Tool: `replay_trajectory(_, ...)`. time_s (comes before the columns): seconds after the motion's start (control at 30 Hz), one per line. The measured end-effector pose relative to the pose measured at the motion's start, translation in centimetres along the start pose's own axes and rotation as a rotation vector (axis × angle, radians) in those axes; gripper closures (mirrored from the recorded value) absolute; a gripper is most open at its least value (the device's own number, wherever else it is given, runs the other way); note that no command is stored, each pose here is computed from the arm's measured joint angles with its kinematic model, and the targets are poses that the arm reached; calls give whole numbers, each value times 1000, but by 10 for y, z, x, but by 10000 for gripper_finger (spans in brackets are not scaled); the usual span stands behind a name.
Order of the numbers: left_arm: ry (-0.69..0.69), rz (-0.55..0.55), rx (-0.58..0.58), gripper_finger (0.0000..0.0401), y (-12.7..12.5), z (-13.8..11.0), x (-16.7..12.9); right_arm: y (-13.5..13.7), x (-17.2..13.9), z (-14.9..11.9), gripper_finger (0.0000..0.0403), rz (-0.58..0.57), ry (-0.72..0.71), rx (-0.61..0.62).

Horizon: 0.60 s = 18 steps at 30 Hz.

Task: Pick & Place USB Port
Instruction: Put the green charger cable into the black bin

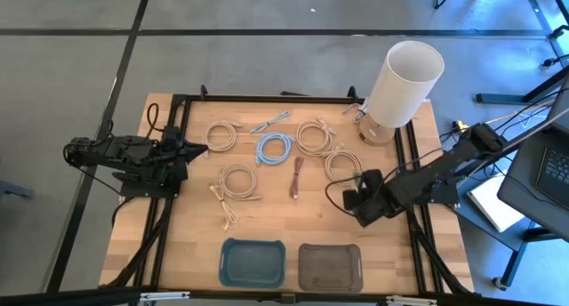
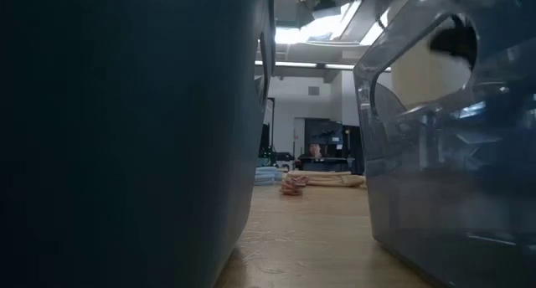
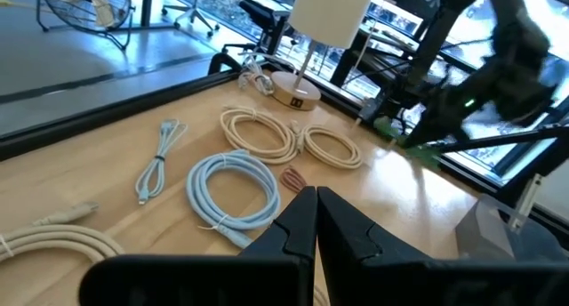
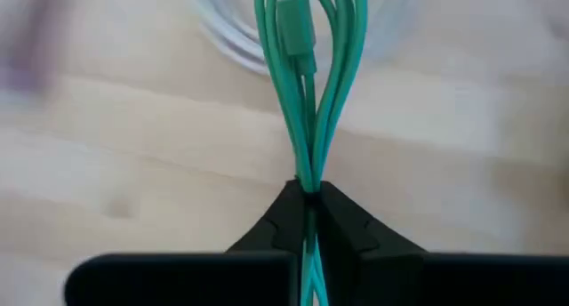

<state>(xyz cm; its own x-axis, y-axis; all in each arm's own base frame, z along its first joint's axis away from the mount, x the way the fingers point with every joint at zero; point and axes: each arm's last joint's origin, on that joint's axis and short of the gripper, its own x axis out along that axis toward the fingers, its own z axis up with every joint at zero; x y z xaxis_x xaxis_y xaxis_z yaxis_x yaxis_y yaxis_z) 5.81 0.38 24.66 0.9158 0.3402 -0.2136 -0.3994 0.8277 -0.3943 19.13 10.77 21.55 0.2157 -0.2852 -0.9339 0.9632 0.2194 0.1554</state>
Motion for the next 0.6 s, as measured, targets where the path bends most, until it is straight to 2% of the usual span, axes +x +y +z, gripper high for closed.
replay_trajectory(0.17,-1,2,0,397,0,0,0,30,-62,16,388,170,-54,-148)
replay_trajectory(0.3,-1,1,29,397,0,0,0,45,-106,30,388,302,-73,-365)
replay_trajectory(0.37,-2,1,29,397,0,0,0,49,-124,36,388,364,-40,-495)
replay_trajectory(0.47,-18,2,10,397,0,1,0,53,-138,42,388,433,60,-659)
replay_trajectory(0.6,-56,11,-35,397,-1,5,0,53,-136,39,388,458,179,-816)
